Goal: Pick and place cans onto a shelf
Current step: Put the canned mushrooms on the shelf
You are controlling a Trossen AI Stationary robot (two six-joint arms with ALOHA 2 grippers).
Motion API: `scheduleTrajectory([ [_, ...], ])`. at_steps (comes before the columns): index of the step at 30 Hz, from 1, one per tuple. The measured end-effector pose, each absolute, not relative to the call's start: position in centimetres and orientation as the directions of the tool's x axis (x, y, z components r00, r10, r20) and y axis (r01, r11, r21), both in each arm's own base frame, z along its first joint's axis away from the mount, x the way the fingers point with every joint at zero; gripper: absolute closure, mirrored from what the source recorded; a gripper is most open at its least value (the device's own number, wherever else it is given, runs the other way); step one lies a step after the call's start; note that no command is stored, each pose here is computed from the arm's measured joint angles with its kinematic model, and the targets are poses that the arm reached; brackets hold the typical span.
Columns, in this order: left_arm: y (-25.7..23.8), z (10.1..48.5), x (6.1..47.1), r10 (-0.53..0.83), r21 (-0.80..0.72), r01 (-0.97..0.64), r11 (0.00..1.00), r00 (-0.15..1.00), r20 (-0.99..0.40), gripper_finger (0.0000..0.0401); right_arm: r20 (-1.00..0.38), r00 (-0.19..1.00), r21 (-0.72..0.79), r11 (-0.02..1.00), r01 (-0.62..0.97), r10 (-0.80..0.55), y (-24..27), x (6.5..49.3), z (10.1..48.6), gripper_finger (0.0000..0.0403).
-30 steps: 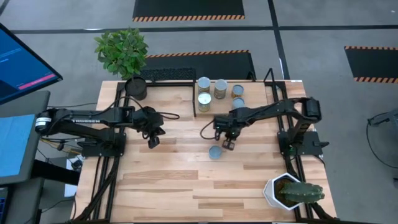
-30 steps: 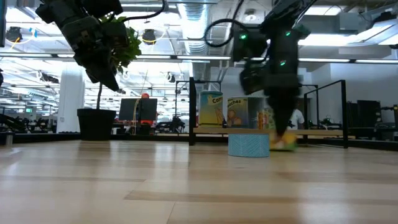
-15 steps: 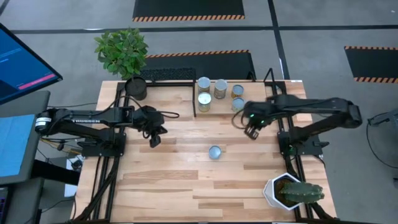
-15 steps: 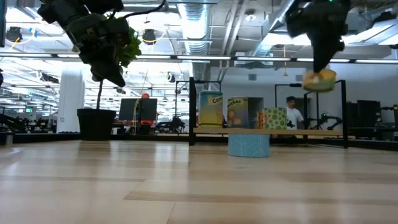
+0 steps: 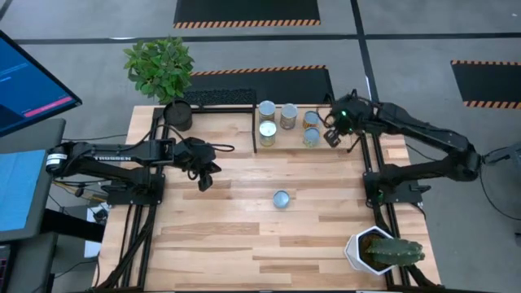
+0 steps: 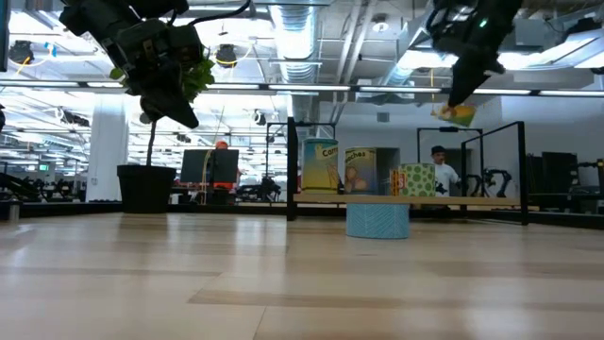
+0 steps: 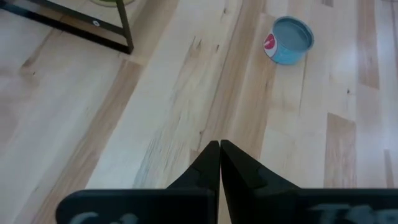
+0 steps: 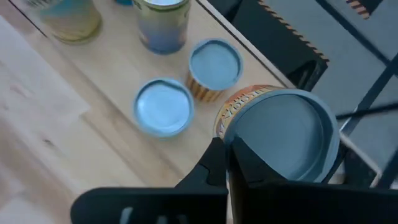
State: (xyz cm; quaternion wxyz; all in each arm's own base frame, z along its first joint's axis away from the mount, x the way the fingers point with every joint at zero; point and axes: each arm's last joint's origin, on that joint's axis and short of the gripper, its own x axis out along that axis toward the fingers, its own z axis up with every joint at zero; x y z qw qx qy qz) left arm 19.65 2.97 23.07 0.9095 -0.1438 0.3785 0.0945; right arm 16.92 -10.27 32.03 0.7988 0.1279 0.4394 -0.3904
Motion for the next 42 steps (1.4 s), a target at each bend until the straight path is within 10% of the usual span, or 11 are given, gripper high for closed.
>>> scheduleTrajectory([
  [20, 3.0, 23.1, 19.6, 0.090, -0.215, -0.341, 0.915, 0.692, -0.716, 0.0401, -0.967, 0.110, -0.125, 0.802, 0.584, -0.231, -20.4, 18.6, 23.4, 0.0398],
  [42, 3.0, 23.1, 19.6, 0.091, -0.219, -0.346, 0.912, 0.692, -0.716, 0.0401, -0.966, 0.109, -0.126, 0.790, 0.601, -0.236, -21.4, 18.8, 22.5, 0.0347],
])
